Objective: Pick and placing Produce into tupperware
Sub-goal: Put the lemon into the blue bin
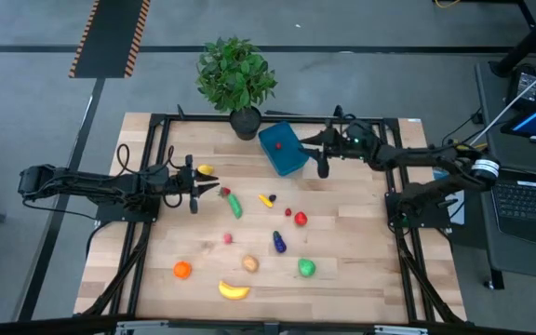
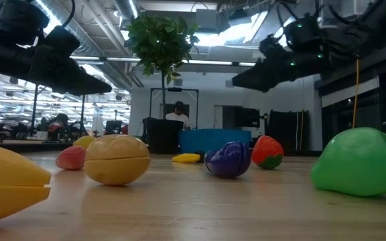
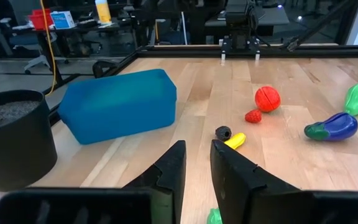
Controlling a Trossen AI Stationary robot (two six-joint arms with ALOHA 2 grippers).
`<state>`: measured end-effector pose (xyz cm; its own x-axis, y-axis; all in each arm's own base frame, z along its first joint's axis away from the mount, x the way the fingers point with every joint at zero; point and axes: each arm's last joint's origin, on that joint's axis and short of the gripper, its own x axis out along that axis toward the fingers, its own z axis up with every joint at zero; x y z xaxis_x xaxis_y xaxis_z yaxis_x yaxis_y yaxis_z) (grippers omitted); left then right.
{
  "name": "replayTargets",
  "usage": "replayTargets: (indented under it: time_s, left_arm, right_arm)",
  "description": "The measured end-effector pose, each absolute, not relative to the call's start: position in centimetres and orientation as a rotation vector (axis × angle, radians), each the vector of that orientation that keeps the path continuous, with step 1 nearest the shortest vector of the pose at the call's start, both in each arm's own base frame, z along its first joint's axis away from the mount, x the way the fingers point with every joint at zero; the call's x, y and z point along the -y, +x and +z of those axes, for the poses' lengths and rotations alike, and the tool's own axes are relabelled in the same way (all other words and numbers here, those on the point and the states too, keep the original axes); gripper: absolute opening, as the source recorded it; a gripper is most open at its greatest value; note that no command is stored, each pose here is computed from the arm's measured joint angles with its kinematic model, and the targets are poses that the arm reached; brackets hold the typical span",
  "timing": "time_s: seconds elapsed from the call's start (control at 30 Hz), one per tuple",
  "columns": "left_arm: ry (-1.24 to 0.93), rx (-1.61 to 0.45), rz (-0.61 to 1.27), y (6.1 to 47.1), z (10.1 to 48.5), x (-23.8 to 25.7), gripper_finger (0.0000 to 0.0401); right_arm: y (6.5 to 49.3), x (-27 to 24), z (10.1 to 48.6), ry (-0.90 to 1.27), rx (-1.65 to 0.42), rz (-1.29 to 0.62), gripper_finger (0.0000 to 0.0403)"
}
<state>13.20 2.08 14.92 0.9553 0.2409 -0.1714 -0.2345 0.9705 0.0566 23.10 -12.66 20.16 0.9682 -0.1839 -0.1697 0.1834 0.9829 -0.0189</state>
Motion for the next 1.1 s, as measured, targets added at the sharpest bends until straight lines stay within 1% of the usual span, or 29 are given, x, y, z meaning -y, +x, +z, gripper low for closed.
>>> replayTargets:
  time_s: [0.13, 0.33, 0.4, 1.1]
  left_arm:
    - [0.035, -0.178, 0.241, 13.2, 14.9, -2.1, 0.0057]
    - [0.035, -0.178, 0.241, 13.2, 14.9, -2.1, 0.0046]
    - [0.034, -0.178, 0.242, 13.2, 14.9, -2.1, 0.0043]
    - [0.034, -0.177, 0.242, 13.2, 14.9, -2.1, 0.0008]
  right_arm:
    - [22.3, 12.1, 19.6, -0.006, -0.156, -0.147, 0.0138]
    - [22.2, 11.2, 19.5, 0.016, -0.138, 0.119, 0.0138]
    - [22.2, 11.1, 19.5, 0.019, -0.133, 0.177, 0.0138]
    - [22.2, 11.0, 19.3, 0.037, -0.151, 0.191, 0.0138]
